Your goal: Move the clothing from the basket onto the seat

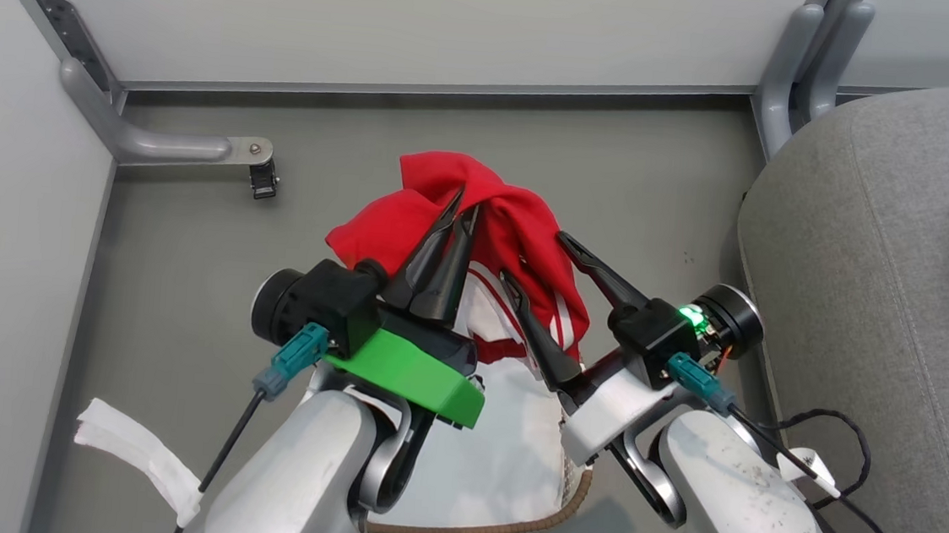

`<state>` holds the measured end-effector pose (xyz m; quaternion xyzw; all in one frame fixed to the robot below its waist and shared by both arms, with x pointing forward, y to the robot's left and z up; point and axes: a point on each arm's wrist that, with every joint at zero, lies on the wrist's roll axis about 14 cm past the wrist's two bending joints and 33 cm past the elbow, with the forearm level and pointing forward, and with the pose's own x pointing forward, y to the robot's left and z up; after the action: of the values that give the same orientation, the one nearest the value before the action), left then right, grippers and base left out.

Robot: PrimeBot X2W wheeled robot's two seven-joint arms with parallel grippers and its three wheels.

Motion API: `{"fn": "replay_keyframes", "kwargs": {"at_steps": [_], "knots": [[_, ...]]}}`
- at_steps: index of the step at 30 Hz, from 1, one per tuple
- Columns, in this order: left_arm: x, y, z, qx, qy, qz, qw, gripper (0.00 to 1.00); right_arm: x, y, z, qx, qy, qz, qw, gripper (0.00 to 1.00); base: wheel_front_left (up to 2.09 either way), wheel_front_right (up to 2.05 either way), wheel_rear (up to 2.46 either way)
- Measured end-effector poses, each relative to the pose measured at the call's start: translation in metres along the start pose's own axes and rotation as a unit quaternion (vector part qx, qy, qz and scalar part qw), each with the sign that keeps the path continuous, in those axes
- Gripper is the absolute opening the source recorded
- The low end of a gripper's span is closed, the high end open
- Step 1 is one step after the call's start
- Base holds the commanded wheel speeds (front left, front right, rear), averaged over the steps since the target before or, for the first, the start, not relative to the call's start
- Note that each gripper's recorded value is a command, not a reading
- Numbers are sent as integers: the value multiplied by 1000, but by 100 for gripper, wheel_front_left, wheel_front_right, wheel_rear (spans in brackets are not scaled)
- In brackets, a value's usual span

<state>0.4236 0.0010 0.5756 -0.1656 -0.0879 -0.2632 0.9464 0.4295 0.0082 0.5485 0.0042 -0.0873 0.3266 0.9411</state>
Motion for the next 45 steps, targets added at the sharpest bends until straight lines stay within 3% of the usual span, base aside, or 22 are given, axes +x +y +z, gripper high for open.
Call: {"fn": "replay_keyframes", "kwargs": {"at_steps": [6, 7, 8, 9, 16, 17, 18, 19, 33, 45], "knots": [[-4, -5, 0, -5, 3, -5, 1000, 0, 8, 6, -30, -4, 50, 15, 999, 100, 0, 0, 0], [-5, -6, -1, -6, 4, -6, 1000, 0, 8, 7, -35, -2, 58, 17, 998, 91, 0, 0, 0], [-6, -7, -1, -6, 5, -7, 1000, 0, 8, 9, -39, 2, 63, 19, 998, 31, 0, 0, 0], [-6, -6, -1, -6, 5, -6, 1000, 0, 8, 10, -40, 6, 65, 20, 998, 0, 0, 0, 0], [-8, 0, -12, -4, 21, 5, 1000, 0, 8, 4, -30, 37, 46, 2, 998, 0, 0, 0, 0], [-7, 1, -12, -4, 20, 6, 1000, 6, 6, 0, -27, 41, 40, -7, 998, 0, 0, 0, 0], [-6, 1, -12, -1, 20, 6, 1000, 47, 4, -5, -26, 44, 37, -16, 998, 0, 0, 0, 0], [-6, 0, -15, -2, 23, 4, 1000, 100, 0, -10, -25, 49, 36, -27, 998, 0, 0, 0, 0], [7, -50, -59, -8, 69, -94, 993, 100, -75, -91, -12, 66, 13, -191, 979, 0, 0, 0, 0], [17, -122, -100, -44, 107, -212, 970, 100, -172, -144, -2, 49, 13, -335, 941, 0, 0, 0, 0]]}}
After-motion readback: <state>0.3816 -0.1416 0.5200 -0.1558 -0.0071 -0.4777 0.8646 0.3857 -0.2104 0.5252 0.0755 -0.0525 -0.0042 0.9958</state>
